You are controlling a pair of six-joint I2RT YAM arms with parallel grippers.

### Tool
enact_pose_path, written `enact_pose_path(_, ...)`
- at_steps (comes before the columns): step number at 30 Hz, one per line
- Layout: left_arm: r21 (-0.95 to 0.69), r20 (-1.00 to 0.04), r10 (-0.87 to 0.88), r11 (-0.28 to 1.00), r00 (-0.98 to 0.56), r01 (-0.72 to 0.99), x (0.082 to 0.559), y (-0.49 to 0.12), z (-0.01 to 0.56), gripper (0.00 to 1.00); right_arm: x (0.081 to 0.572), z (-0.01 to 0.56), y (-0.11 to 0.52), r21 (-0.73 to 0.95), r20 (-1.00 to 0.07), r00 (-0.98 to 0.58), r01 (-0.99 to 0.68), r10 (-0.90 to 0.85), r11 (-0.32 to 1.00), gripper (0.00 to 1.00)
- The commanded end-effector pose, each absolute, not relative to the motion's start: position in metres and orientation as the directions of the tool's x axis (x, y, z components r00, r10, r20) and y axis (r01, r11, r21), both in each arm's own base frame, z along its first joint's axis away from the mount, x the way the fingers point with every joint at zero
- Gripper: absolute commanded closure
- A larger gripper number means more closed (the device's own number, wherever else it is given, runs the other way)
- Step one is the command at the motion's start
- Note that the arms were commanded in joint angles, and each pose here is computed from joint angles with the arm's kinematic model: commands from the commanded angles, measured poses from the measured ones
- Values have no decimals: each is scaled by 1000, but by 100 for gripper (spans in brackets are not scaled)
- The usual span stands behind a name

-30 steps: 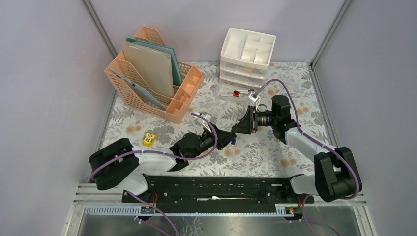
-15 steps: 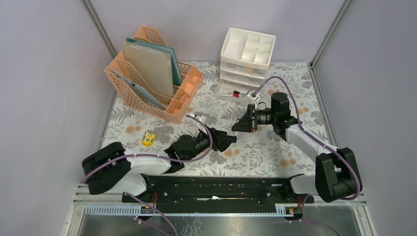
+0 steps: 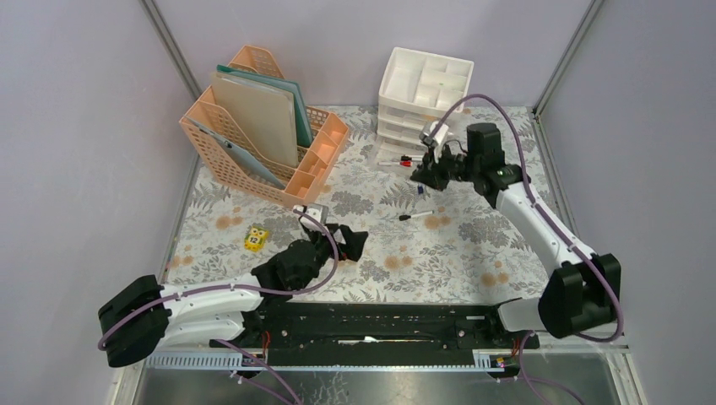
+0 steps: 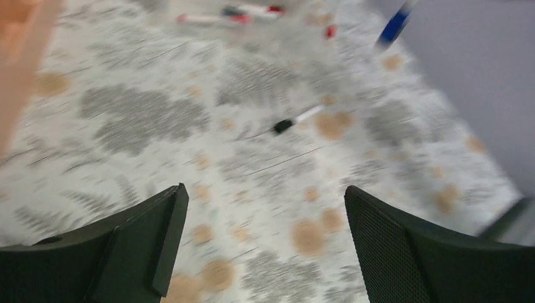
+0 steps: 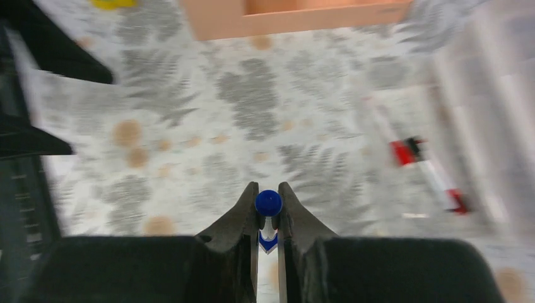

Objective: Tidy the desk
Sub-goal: Pick up the stationery from the center of the board, then place the stationery in the drawer.

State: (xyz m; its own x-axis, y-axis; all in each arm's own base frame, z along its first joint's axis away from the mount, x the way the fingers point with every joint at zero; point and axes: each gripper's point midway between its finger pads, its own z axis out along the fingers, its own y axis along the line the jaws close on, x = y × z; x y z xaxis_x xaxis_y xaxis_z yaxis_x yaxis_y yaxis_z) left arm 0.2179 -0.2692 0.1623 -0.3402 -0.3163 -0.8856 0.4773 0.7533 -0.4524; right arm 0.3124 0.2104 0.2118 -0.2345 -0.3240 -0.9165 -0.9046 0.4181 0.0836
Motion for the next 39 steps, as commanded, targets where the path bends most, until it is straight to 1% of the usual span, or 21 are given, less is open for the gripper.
enact_pose_path(1,-225,-946,-130,923,-297,311,233,-217,114,1,382,218,182,-259,-832,-61,-836,-552,484,100)
enact_pose_path(4,-193,-951,-112,943,-288,272,234,-204,102,1,419,224,177,-376,-776,-20,-789,-631,487,100)
enact_pose_path(8,-194,-953,-112,940,-283,282,233,-204,100,1,461,219,173,-479,-705,-10,-730,-709,487,100)
enact_pose_path(14,-191,-953,-109,939,-281,286,233,-205,96,1,505,204,174,-525,-661,-40,-689,-749,499,97)
enact_pose_path(16,-193,-954,-110,938,-280,288,233,-205,96,1,516,195,174,-538,-647,-55,-674,-761,506,92)
enact_pose_path(17,-194,-954,-111,937,-279,289,233,-205,96,1,522,190,174,-547,-639,-61,-665,-767,509,88)
enact_pose_path(18,-196,-954,-114,937,-278,290,232,-205,97,1,527,185,173,-557,-629,-69,-654,-774,511,80)
enact_pose_path(20,-200,-954,-119,936,-276,290,232,-203,97,1,535,171,173,-560,-612,-98,-647,-785,518,56)
enact_pose_path(22,-207,-954,-127,935,-272,290,231,-202,97,1,535,165,174,-537,-619,-127,-652,-775,536,37)
enact_pose_path(23,-210,-954,-131,934,-270,289,231,-201,98,1,532,165,176,-516,-632,-139,-659,-763,547,33)
enact_pose_path(25,-217,-954,-139,932,-266,290,229,-199,98,1,524,169,182,-470,-663,-153,-676,-733,567,29)
enact_pose_path(28,-227,-954,-152,930,-258,290,229,-197,100,1,505,180,191,-387,-718,-172,-706,-674,593,26)
enact_pose_path(31,-231,-954,-158,928,-255,291,228,-196,100,1,467,187,203,-256,-761,-205,-777,-616,575,19)
enact_pose_path(33,-234,-954,-162,928,-254,289,228,-195,100,1,434,188,215,-151,-785,-217,-841,-580,519,15)
enact_pose_path(36,-234,-954,-161,928,-254,289,228,-195,100,1,382,181,228,-6,-807,-231,-917,-544,399,11)
enact_pose_path(39,-235,-954,-163,928,-253,289,228,-195,101,1,346,172,229,52,-816,-218,-950,-535,308,11)
